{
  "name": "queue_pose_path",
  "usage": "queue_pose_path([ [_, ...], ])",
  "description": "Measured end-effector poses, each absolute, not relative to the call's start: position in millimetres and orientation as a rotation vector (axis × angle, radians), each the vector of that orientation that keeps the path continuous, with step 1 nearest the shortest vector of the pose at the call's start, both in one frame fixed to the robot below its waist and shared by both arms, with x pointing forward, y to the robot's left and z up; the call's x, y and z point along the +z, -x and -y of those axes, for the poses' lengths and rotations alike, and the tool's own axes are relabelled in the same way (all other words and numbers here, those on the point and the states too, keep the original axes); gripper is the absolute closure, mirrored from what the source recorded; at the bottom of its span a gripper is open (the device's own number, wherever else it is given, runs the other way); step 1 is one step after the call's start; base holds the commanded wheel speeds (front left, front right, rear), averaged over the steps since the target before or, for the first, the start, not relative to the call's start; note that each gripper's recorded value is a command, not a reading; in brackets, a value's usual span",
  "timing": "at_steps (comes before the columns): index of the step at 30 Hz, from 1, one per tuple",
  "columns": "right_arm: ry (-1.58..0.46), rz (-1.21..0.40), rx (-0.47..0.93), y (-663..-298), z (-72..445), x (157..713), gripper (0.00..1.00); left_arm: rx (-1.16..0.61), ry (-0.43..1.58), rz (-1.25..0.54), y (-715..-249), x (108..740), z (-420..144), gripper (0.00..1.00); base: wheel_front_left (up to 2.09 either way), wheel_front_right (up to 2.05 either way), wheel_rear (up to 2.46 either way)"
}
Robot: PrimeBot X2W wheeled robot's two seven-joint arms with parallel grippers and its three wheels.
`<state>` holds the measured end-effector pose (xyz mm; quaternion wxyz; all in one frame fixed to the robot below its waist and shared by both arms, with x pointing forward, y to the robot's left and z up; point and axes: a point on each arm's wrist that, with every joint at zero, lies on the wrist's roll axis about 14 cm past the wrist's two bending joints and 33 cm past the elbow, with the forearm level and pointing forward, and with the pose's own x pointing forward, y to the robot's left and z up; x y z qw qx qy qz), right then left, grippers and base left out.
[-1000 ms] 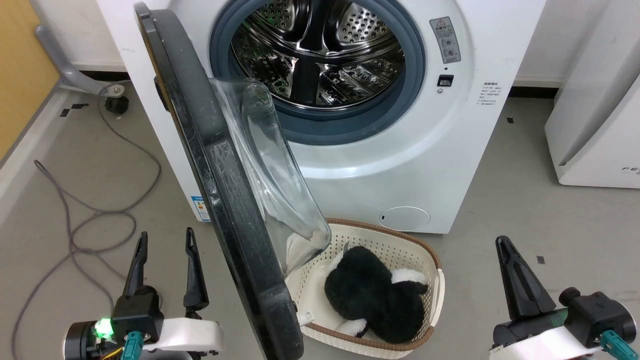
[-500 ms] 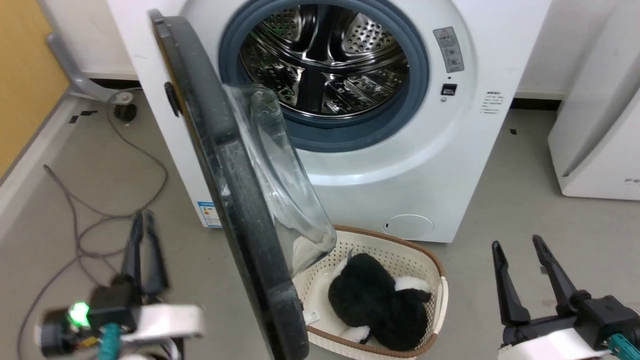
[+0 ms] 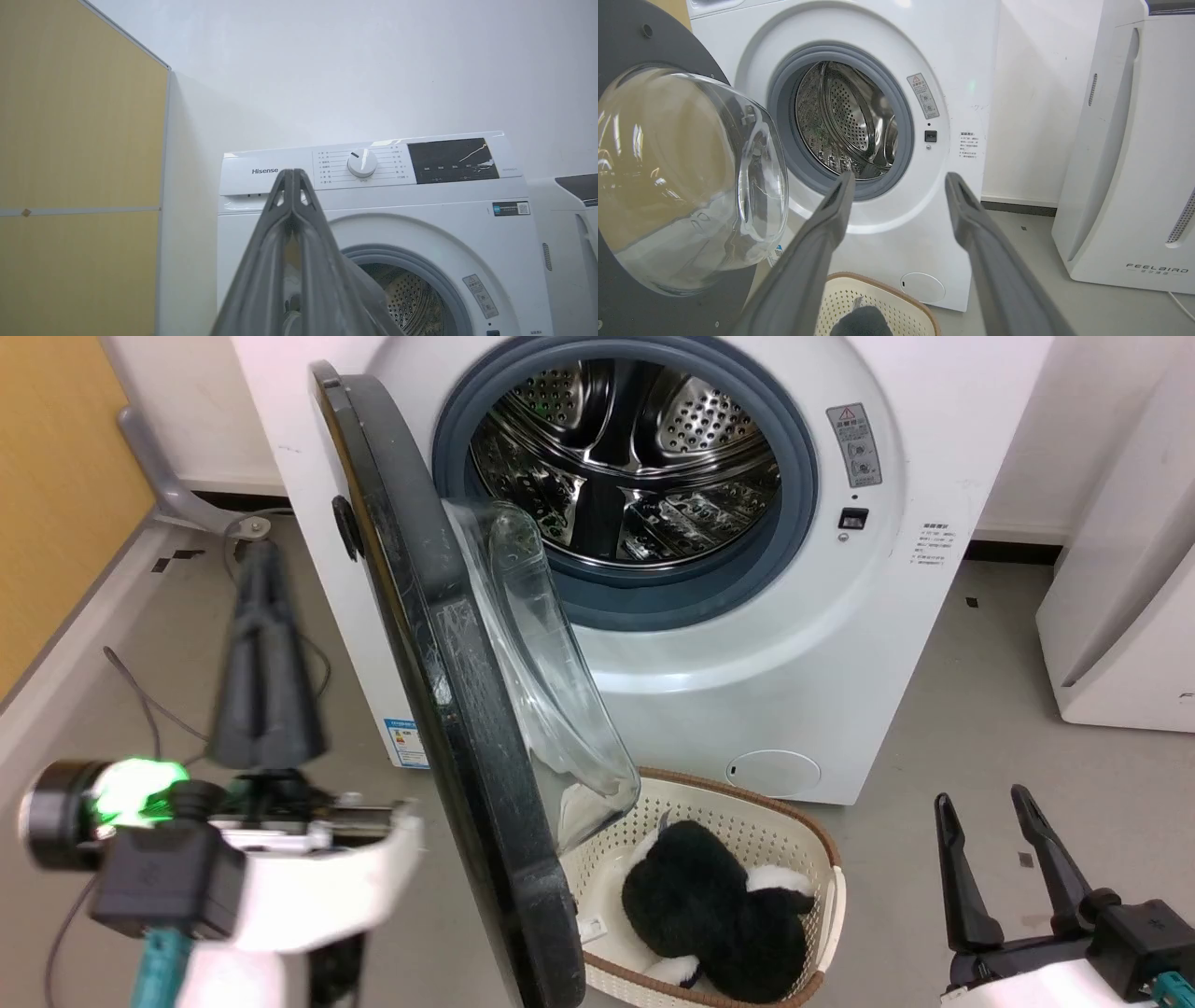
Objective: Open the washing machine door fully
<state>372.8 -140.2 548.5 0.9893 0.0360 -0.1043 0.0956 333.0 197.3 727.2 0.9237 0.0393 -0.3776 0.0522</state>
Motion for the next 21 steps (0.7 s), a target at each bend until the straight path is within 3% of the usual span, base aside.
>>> queue_pose_path([
  [6,-0.075,0.203,0.190,-370.8,141.0,546.4,0.00,-0.111,-0.057,0.871,-317.6,751.3,-138.4,1.00,0.00,0.00,0.00],
  [21,-0.078,0.187,0.206,-373.4,135.1,541.7,0.00,-0.482,-0.032,0.846,-284.0,734.5,-39.8,1.00,0.00,0.00,0.00],
])
